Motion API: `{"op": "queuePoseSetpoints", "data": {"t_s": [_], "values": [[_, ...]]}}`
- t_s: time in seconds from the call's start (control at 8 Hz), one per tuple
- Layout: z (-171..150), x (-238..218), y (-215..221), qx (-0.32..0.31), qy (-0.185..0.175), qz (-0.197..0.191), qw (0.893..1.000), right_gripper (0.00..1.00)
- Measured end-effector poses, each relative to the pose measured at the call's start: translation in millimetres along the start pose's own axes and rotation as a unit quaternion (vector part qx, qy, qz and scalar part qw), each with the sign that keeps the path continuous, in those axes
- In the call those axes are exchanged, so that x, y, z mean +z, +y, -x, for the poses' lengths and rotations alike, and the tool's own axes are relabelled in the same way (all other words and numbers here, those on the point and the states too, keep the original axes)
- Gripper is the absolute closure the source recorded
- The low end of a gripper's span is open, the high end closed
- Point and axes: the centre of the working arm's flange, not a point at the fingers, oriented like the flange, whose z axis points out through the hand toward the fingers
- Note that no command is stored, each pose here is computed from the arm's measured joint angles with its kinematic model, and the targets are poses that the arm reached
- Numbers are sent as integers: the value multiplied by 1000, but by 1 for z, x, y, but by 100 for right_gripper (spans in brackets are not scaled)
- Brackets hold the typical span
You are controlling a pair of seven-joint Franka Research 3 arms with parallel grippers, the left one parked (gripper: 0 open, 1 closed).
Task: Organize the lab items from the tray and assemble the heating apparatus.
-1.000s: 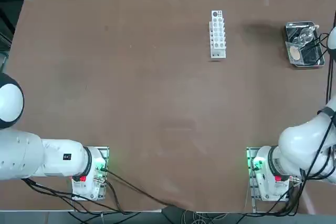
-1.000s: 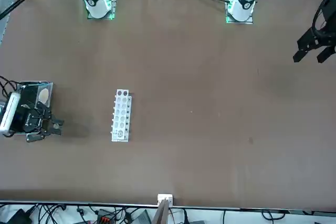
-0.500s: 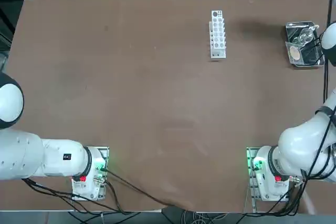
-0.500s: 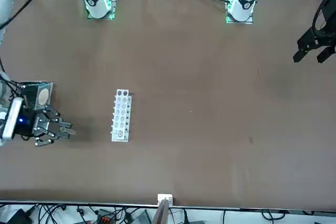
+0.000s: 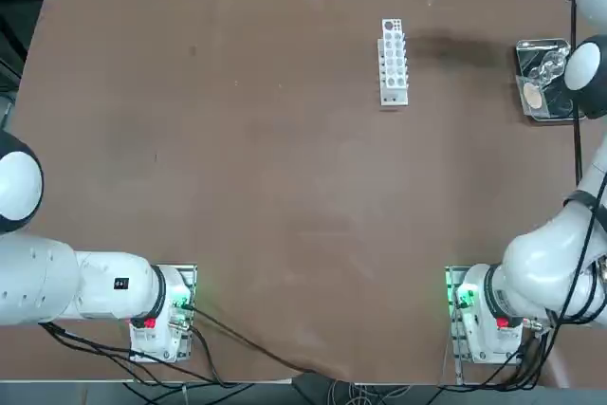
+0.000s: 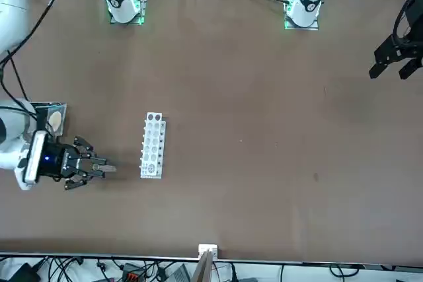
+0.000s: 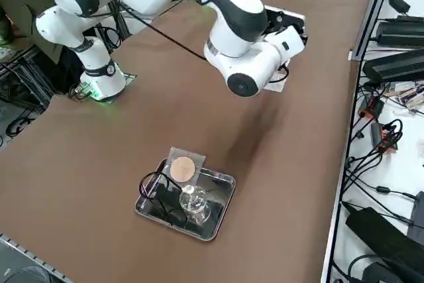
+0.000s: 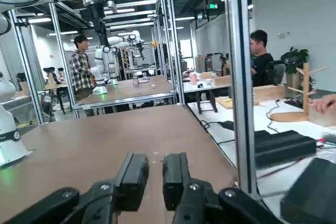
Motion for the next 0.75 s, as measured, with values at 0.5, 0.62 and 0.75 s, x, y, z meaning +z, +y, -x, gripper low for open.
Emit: {"op": "queuePoseSetpoints", "data": {"t_s": [0.5,0.62,0.75], "values": [[-3,38,-4,-2,-2,-19,1000,78],[-4,47,-4,-3,-5,-20,1000,78],[-4,57,-3,-4,-6,-16,1000,78]]}}
